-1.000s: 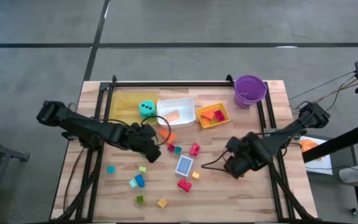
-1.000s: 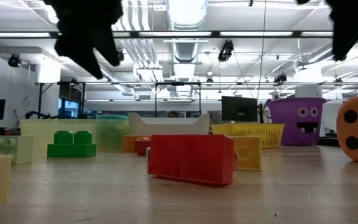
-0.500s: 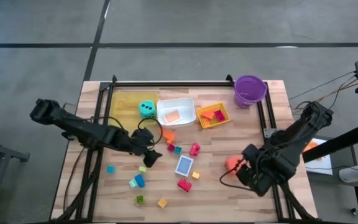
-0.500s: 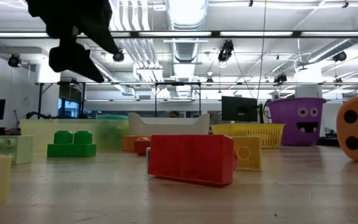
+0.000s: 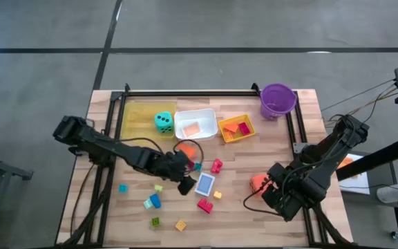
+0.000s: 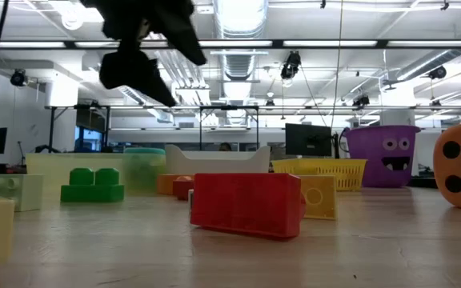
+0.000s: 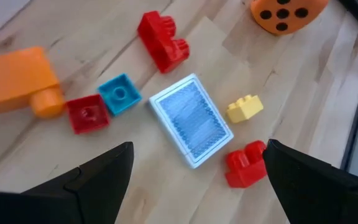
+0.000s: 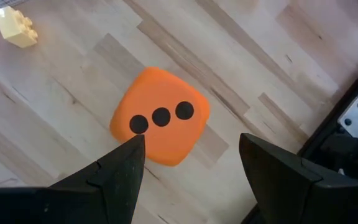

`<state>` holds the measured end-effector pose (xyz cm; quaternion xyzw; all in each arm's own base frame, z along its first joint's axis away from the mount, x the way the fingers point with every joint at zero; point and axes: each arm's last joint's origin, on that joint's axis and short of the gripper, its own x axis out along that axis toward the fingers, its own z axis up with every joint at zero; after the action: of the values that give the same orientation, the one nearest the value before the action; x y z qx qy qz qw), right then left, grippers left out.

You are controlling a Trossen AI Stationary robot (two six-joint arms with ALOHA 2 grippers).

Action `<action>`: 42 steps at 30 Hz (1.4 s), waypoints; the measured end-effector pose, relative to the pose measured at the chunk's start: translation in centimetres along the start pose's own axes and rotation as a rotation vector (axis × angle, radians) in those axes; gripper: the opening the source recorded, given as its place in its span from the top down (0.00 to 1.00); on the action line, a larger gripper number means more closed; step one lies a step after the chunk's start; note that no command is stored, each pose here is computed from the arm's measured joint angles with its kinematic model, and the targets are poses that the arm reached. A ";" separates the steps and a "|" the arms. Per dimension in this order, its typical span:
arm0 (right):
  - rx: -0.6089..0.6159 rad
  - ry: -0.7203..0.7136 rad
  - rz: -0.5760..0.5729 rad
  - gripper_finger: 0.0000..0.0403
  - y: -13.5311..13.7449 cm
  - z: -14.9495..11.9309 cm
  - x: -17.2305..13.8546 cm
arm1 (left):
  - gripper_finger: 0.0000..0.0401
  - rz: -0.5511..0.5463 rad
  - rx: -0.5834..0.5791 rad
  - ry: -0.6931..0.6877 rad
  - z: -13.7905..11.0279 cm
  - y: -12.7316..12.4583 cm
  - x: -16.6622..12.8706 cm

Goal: Pick & Place Toys
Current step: Put the blue playing cards box into the white bin

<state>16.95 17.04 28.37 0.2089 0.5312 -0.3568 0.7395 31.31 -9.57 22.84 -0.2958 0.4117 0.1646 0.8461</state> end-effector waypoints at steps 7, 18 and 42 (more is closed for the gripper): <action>-0.015 0.000 -0.003 0.36 0.0 0.0 0.1 | 0.12 0.094 0.027 0.055 1.1 -2.2 3.0; -0.047 -0.024 -0.011 0.36 -0.1 0.0 0.3 | 0.12 0.161 -0.044 0.076 1.8 -3.0 7.2; -0.073 -0.029 -0.077 0.36 -0.6 -0.6 2.0 | 0.12 0.294 -0.122 0.174 2.4 -3.6 11.3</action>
<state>16.47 16.41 26.37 0.1559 0.5407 -0.3683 0.7401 41.42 -10.44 16.34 -0.2966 0.5115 0.2848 0.7545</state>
